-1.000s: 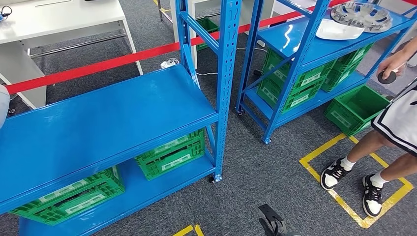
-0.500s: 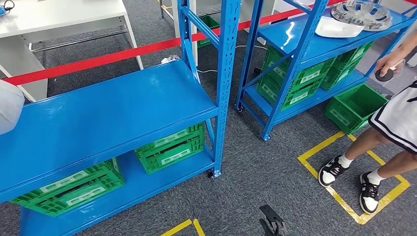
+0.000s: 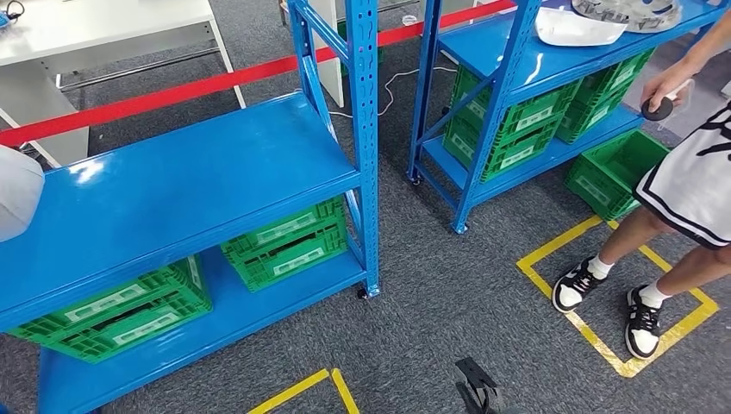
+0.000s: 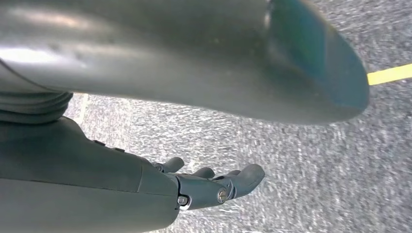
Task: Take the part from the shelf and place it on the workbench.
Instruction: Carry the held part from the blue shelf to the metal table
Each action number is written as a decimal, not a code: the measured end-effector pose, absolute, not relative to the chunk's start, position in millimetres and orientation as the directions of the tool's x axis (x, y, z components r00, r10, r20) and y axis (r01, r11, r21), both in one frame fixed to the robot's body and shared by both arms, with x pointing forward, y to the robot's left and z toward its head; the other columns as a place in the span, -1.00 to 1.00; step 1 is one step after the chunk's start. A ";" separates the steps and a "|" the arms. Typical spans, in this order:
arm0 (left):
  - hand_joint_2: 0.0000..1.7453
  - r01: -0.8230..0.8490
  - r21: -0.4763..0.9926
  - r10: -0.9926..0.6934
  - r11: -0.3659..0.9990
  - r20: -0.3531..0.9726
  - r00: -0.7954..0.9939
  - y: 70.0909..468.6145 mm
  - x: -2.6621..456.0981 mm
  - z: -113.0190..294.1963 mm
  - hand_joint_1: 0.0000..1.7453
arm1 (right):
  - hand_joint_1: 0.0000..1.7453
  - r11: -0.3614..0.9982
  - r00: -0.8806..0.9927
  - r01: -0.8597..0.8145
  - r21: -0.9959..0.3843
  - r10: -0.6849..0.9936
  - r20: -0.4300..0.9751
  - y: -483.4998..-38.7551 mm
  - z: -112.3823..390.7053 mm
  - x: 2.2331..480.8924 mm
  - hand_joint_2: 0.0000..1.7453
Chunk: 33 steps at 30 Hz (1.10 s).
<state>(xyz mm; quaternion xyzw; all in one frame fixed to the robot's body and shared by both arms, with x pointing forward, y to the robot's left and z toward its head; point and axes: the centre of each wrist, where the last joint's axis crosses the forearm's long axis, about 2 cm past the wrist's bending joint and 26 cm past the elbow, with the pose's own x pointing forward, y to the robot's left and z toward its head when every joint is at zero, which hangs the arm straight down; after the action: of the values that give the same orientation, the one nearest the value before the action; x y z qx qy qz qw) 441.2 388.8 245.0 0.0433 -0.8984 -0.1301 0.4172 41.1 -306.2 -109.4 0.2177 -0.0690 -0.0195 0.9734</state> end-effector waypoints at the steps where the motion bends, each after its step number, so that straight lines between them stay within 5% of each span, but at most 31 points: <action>1: 1.00 0.031 0.272 -0.187 0.962 0.734 -0.652 388.6 441.4 246.6 1.00 | -1.00 0.904 0.990 0.008 0.427 -0.068 0.126 -306.1 -109.4 41.2 -1.00; 33: 1.00 0.023 0.317 -0.226 0.948 0.722 -0.654 405.2 430.3 242.7 1.00 | -1.00 0.902 0.990 -0.002 0.433 -0.060 0.130 -304.7 -109.4 40.7 -1.00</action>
<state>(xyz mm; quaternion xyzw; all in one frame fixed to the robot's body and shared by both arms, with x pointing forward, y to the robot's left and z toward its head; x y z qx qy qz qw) 430.3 405.2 242.7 0.0566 -0.8968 -0.1507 0.4121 40.7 -304.7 -109.4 0.2214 -0.0702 -0.0149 0.9726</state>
